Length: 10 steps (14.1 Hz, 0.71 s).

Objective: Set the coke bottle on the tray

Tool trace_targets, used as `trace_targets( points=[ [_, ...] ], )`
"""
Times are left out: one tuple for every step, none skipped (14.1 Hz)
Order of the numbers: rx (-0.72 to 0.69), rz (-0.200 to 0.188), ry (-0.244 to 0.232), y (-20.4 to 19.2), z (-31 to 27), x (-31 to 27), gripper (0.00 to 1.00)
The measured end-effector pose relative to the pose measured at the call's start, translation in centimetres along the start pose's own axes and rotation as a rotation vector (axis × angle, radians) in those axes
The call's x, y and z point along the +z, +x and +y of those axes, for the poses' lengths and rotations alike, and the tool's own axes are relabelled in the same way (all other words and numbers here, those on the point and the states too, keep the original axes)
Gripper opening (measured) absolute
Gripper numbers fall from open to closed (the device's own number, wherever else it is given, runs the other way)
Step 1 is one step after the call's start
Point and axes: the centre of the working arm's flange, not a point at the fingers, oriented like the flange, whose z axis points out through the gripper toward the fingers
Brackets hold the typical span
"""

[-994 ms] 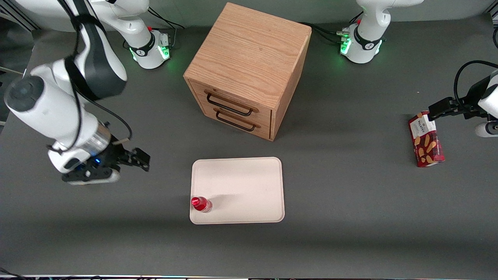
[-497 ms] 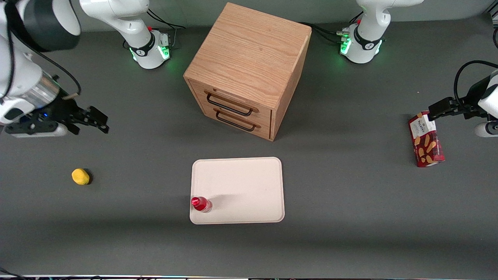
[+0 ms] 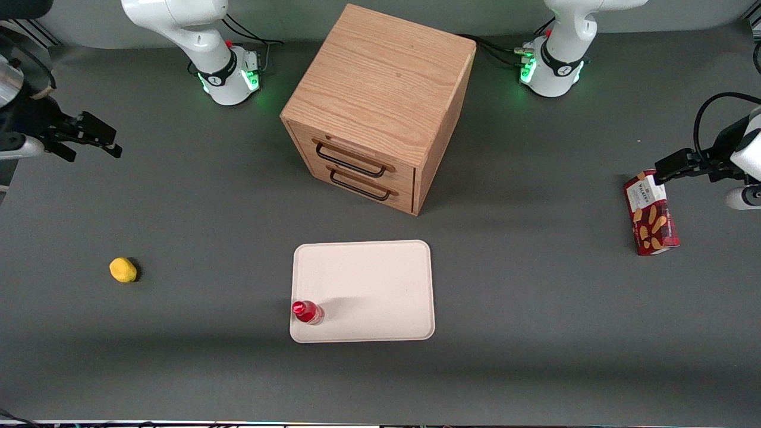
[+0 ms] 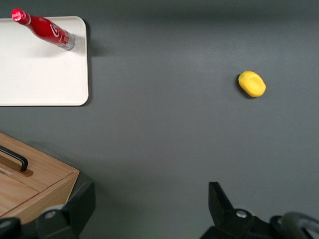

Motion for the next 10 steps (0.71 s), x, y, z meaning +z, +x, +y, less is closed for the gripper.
trace_targets(
  points=[
    [0.008, 0.003, 0.000, 0.4, 0.4, -0.2, 1.00],
    [0.013, 0.000, -0.006, 1.0, 0.7, -0.2, 1.00],
    [0.014, -0.017, -0.017, 1.8, 0.9, -0.1, 1.00],
    [0.017, -0.044, -0.026, 2.7, 0.8, 0.1, 1.00],
    [0.023, -0.070, -0.031, 3.5, 0.8, 0.2, 1.00],
    [0.029, -0.088, -0.035, 4.2, 0.7, 0.3, 1.00],
    [0.032, -0.097, -0.038, 4.7, 0.7, 0.4, 1.00],
    [0.033, -0.101, -0.039, 5.1, 0.7, 0.4, 1.00],
    [0.034, -0.102, -0.040, 5.3, 0.7, 0.4, 1.00],
    [0.034, -0.102, -0.041, 5.3, 0.7, 0.4, 1.00]
  ],
)
